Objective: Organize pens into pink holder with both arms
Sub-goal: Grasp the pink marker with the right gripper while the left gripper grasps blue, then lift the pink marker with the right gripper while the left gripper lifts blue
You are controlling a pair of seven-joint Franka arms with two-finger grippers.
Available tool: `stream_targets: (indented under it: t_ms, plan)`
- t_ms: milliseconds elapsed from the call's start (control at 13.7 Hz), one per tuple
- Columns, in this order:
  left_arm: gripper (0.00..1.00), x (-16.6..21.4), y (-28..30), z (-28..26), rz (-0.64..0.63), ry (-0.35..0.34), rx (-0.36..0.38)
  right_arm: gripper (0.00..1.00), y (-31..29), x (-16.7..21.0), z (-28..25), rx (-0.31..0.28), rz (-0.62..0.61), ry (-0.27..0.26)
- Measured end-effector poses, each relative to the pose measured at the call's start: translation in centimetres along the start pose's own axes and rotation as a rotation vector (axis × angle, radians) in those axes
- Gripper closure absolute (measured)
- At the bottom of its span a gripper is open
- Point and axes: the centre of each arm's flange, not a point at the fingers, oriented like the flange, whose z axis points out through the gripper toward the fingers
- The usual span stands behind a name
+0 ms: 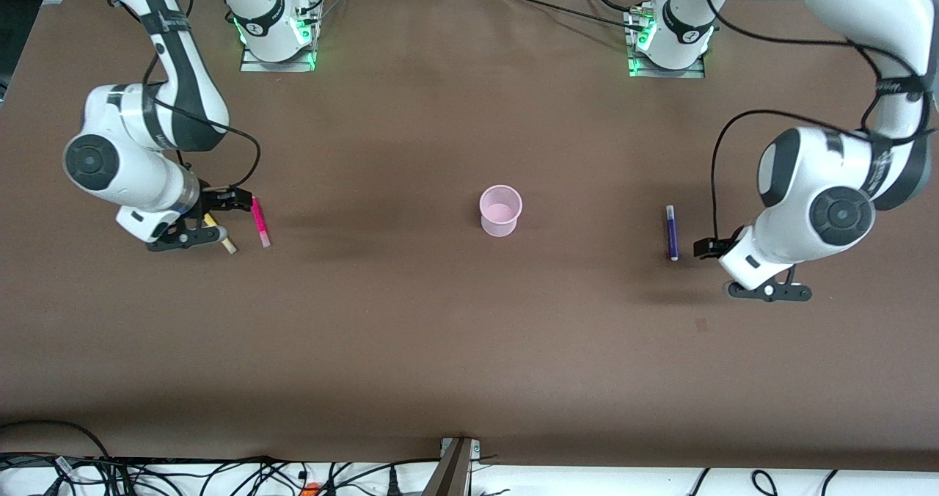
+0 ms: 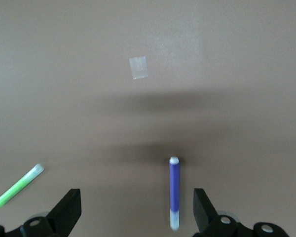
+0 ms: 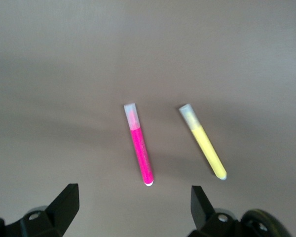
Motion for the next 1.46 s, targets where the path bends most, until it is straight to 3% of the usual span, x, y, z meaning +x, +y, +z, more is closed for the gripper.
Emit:
stream_targets:
  t_ms: [512, 585, 659, 805, 951, 1098, 1463]
  plan:
    - [0.00, 0.8, 0.5, 5.2, 0.006, -0.042, -0.002, 0.06, -0.8, -2.4, 8.0, -0.009, -0.073, 0.042]
    - [0.00, 0.9, 0.5, 6.0, 0.007, -0.048, -0.003, 0.11, -0.8, -2.5, 8.9, -0.012, -0.074, 0.051]
    - [0.00, 1.1, 0.6, 6.9, 0.009, -0.051, -0.004, 0.24, -0.9, -2.6, 9.7, -0.013, -0.074, 0.057]
    - [0.00, 1.4, 1.0, 9.2, 0.012, -0.049, -0.007, 0.30, -0.9, -2.7, 10.8, -0.014, -0.075, 0.053]
    - [0.00, 1.5, 1.3, 11.9, 0.017, -0.069, -0.009, 0.53, -0.9, -2.7, 11.0, -0.014, -0.076, 0.053]
    - [0.00, 1.0, 1.6, 13.5, 0.024, -0.099, -0.010, 0.57, -0.9, -2.7, 11.0, -0.014, -0.077, 0.054]
    - [0.00, -0.5, 2.7, 14.9, 0.044, -0.137, -0.011, 0.57, -0.9, -2.7, 11.1, -0.014, -0.079, 0.054]
